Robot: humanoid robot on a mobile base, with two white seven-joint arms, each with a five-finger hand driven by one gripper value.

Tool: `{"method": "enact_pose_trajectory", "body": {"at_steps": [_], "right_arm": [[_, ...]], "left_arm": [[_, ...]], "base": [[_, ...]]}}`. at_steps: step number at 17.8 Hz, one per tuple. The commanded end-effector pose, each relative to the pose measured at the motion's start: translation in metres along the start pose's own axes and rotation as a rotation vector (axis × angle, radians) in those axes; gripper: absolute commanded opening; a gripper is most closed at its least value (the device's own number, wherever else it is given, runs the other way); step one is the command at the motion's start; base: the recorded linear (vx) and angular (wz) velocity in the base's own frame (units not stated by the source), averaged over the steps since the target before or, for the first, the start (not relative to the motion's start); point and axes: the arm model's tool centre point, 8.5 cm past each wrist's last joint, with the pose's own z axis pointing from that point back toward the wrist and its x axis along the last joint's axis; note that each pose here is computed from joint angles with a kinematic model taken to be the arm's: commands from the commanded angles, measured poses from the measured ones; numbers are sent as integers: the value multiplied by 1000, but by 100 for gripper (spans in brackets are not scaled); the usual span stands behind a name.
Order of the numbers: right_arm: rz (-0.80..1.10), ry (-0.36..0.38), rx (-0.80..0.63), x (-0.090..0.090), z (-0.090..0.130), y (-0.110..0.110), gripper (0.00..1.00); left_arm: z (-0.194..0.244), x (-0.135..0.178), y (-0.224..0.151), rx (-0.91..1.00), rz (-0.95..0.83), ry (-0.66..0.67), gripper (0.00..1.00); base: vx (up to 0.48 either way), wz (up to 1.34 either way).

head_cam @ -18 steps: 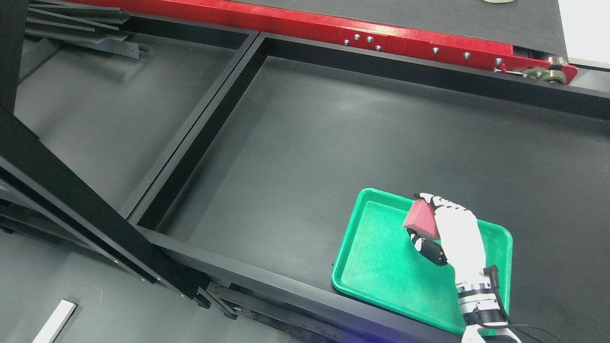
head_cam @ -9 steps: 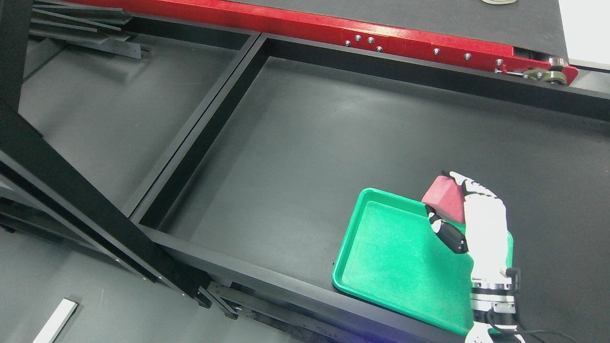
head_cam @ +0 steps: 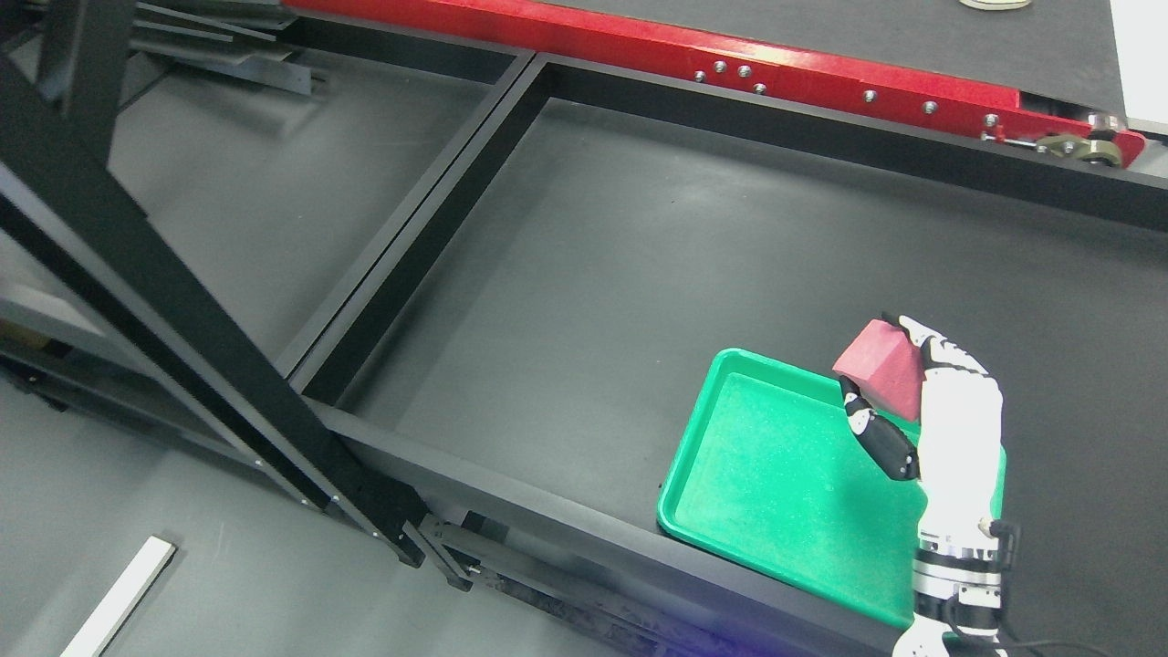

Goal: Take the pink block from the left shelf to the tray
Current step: 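Lift the pink cube up out of the green tray with the right hand, then turn and drive to the white table holding the cube in the right hand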

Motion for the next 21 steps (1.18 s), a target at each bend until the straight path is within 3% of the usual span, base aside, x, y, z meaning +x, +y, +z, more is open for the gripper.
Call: {"method": "enact_pose_trajectory", "body": {"at_steps": [1, 12, 21], "right_arm": [[24, -8, 5, -7, 1, -5, 2], [28, -5, 11, -9, 4, -5, 2], [23, -17, 8, -9, 5, -6, 3]], "left_arm": [[0, 7, 11, 18, 4, -19, 100], [0, 7, 11, 18, 4, -19, 100], [0, 7, 11, 18, 4, -19, 100]], "base": [[-68, 207], [-55, 297], [-110, 709]]}}
